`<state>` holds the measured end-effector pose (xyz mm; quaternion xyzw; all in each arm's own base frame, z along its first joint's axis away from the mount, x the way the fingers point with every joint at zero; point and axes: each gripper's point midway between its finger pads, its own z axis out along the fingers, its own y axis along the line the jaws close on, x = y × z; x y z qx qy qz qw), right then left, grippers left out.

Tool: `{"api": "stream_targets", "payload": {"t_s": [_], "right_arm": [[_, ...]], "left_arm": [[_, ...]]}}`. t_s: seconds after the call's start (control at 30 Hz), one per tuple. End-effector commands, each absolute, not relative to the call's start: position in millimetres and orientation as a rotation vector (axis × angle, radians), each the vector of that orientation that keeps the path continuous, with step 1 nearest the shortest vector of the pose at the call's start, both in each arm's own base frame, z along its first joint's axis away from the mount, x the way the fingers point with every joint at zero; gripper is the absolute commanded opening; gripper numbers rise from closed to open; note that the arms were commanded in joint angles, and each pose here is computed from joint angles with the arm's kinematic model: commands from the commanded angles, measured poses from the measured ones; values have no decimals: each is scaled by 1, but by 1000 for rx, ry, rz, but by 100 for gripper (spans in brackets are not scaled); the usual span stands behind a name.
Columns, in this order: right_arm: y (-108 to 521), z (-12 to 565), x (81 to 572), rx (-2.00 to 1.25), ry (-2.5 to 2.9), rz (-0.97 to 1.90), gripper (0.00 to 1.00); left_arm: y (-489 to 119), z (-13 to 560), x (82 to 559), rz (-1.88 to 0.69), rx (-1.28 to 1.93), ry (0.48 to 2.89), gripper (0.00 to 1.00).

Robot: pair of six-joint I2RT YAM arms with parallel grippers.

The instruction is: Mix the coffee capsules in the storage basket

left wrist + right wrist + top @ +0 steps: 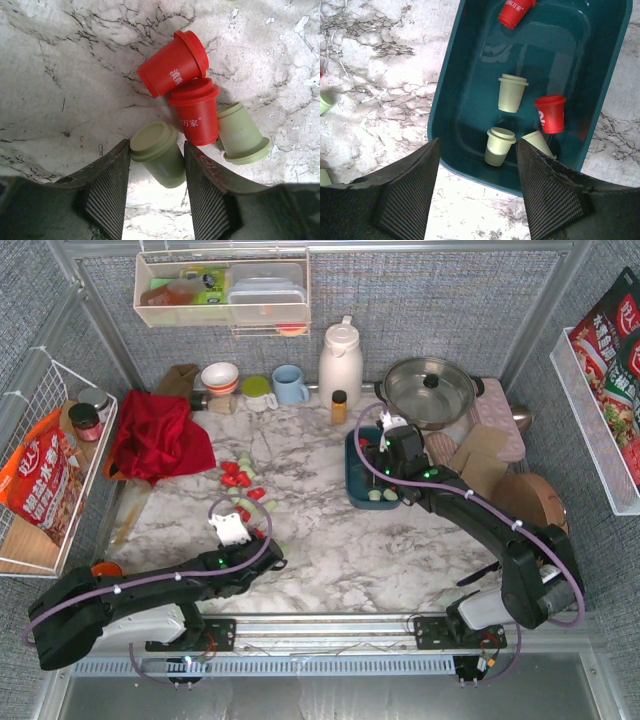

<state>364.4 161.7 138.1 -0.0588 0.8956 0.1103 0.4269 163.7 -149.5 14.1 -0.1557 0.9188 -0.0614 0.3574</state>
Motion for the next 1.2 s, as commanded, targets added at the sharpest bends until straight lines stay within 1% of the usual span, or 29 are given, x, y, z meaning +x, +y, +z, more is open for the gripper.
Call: {"api": "stream_targets", "payload": {"t_s": [0.0,0.17,0.27,0.33,0.43,0.6,0.73,0.83,0.9,1.0,1.1,1.17], "right_arm": [[165,141,368,-147,2226,290,67],[164,140,368,-148,2230,289,67],[165,140,368,-149,2229,290,67],[165,141,368,-150,2229,290,67],[165,140,368,-151,2231,290,67],[165,140,369,-151,2233,290,67],[166,138,369,-152,2239,292,67],[166,138,369,-155,2241,295,67],[166,138,368,-157,2243,293,67],[166,139,368,-157,2240,294,67],[167,139,368,-157,2238,299,67],[168,138,368,-158,2242,304,67]], "left_arm": [[-146,10,161,-132,-378,2389,52],[-148,15,161,-135,-264,2395,51],[-154,20,161,-166,-149,2397,54],[-151,23,161,-161,-155,2388,60],[-144,26,159,-143,-205,2390,62],[-140,25,153,-134,-310,2417,59],[-155,24,154,-216,-437,2423,60],[-171,21,157,-276,-484,2424,54],[-172,17,159,-253,-520,2424,53],[-162,10,159,-143,-556,2429,52],[-158,6,159,-78,-527,2444,51],[-161,5,160,-84,-496,2446,50]]}}
